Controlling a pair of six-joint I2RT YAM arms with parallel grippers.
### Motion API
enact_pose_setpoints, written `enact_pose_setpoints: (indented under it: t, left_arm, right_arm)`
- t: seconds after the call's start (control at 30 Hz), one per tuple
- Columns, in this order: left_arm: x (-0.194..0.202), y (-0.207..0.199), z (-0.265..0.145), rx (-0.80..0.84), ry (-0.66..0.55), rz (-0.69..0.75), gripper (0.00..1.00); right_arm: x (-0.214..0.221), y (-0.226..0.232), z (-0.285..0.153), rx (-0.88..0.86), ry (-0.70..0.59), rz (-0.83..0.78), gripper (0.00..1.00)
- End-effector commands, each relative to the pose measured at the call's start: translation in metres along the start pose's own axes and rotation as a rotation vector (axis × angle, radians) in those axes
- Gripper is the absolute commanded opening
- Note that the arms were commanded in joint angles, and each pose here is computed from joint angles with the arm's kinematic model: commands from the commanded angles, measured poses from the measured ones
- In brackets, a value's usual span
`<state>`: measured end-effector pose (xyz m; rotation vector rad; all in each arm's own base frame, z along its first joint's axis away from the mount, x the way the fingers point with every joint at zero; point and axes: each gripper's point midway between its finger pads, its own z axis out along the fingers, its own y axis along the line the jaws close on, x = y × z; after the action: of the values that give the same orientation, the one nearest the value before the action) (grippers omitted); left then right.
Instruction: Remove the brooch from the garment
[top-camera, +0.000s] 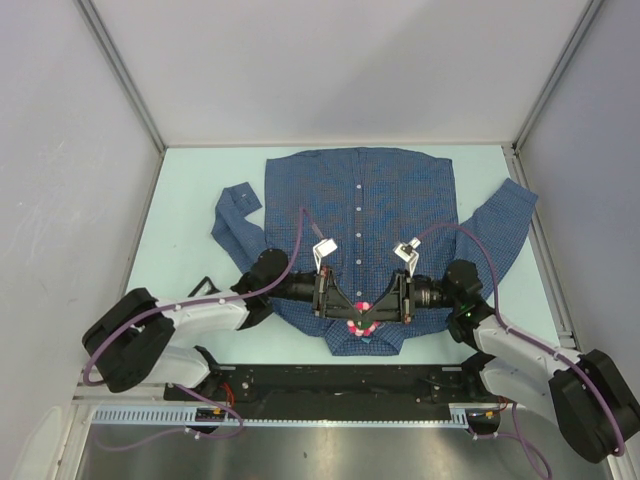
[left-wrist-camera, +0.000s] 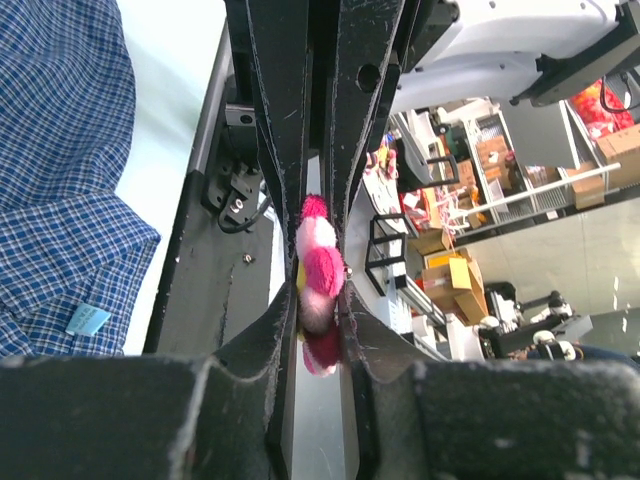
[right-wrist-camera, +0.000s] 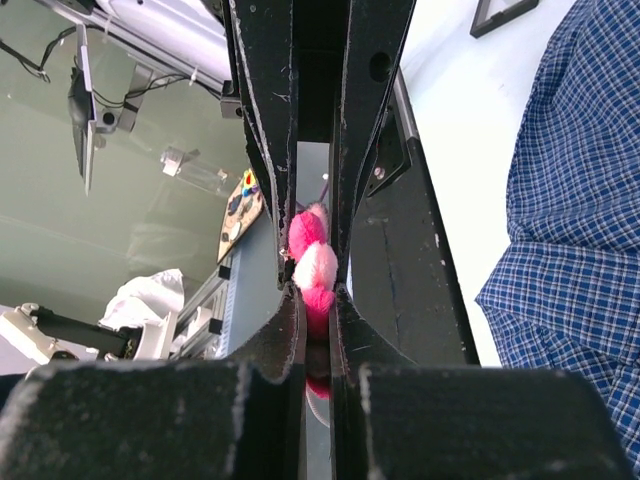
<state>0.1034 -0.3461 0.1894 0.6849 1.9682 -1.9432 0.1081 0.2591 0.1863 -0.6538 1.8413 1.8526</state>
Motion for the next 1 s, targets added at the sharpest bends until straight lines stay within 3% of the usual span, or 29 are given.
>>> enact_pose_setpoints:
  t: [0.0,0.7,0.97]
  left_arm:
    - [-0.028,-0.036,0.016,0.102,-0.06,0.126,0.18]
    - [-0.032,-0.039,0.021,0.102,-0.06,0.13,0.47]
    - [-0.027,-0.034,-0.004,0.035,-0.119,0.152,0.58]
  right_arm:
    - [-0.04,0.005,0.013,0.047,-0.121,-0.109,0.0]
    - [-0.044,-0.002,0.02,0.118,-0.151,-0.093,0.0]
    - [-0.047,0.002,0.013,0.104,-0.17,-0.076,0.0]
